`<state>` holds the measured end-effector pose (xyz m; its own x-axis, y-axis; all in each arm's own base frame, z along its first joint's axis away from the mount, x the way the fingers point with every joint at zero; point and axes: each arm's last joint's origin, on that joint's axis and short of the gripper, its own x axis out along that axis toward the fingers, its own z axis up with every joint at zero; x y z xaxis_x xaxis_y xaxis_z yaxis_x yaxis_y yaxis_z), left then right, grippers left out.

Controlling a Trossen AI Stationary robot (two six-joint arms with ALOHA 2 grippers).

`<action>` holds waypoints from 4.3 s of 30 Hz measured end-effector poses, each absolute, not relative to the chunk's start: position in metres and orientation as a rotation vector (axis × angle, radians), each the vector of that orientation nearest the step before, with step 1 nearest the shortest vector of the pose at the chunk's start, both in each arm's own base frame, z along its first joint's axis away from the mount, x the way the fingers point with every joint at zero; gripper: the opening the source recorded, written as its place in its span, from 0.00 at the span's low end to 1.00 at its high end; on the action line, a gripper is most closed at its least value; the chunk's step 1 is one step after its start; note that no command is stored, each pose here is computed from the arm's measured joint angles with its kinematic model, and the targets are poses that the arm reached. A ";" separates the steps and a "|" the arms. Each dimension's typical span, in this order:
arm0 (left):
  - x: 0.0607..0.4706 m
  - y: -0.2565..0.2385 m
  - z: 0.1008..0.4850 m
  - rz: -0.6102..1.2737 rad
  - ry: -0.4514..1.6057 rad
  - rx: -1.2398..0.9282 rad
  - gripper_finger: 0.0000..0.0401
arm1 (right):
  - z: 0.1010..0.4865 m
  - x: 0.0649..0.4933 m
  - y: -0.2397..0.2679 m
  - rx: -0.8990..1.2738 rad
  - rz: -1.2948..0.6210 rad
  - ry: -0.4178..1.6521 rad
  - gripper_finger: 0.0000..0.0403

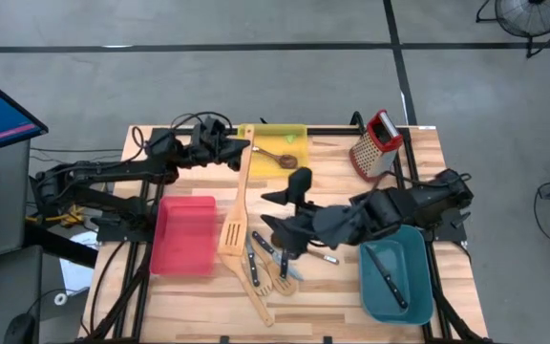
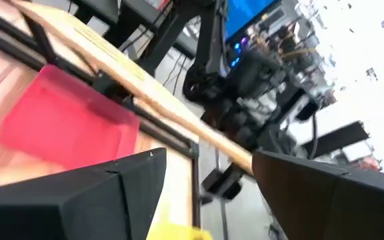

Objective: Pick & Place Kitchen Items
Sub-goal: Put the brown spatula into the red bin

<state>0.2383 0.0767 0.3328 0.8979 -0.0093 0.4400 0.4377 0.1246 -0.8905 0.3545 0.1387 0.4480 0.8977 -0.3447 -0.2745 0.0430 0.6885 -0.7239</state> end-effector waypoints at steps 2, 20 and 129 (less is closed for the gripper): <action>0.237 0.081 0.333 -0.330 -0.359 -1.359 0.02 | 0.448 0.348 0.143 -0.757 -0.219 0.426 0.58; 0.231 0.103 0.303 -0.174 -0.053 -1.038 0.02 | 0.432 0.313 0.145 -0.423 -0.261 0.621 0.58; 0.096 0.059 0.189 0.597 0.516 -0.892 0.02 | 0.263 0.278 0.039 0.183 0.206 0.048 0.33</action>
